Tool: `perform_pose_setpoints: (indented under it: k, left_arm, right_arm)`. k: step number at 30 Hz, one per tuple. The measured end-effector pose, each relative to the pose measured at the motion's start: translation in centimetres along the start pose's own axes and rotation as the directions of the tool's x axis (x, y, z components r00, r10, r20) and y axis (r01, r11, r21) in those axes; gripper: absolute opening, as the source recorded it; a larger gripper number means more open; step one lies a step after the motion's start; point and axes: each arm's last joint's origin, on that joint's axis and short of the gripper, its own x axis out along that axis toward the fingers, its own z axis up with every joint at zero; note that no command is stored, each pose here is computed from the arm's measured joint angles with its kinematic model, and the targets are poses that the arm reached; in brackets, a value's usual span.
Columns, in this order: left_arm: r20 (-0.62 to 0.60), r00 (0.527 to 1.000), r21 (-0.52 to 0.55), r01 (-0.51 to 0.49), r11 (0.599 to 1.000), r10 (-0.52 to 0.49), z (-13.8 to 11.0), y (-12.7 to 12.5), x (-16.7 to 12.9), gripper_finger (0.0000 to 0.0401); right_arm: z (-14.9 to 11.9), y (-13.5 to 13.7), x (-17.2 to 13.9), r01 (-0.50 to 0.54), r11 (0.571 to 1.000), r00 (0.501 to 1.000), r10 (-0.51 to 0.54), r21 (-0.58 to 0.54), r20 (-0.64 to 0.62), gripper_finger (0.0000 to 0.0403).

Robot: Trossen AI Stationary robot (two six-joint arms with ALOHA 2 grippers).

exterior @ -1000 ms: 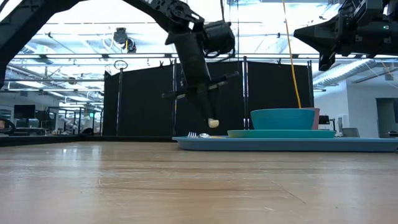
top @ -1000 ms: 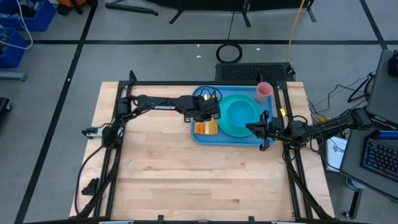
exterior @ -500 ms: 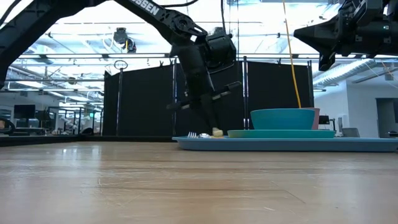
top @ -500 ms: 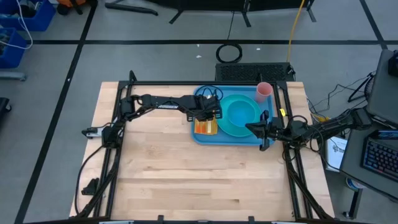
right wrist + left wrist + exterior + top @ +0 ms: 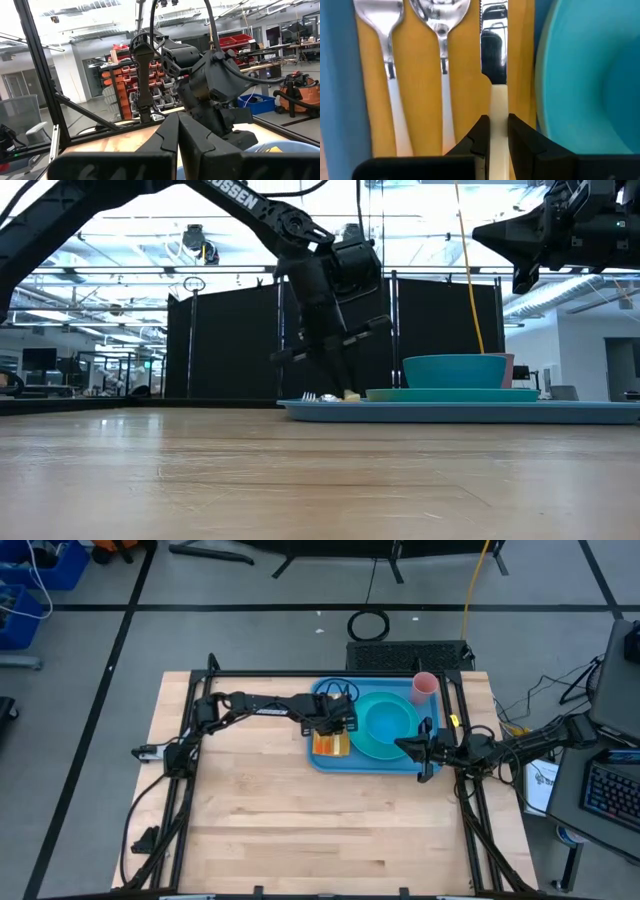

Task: Set up tray
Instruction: Put the silver knife onto the blue tray

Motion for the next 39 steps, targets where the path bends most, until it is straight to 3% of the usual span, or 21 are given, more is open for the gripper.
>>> perform_pose_setpoints:
  k: [39]
  left_arm:
    - [-0.031,0.999,0.026,0.028,0.999,-0.027,0.2,0.1,2.1,0.0044]
  right_arm:
    - [0.0,0.0,0.0,0.000,1.000,1.000,0.000,0.000,0.000,0.0000]
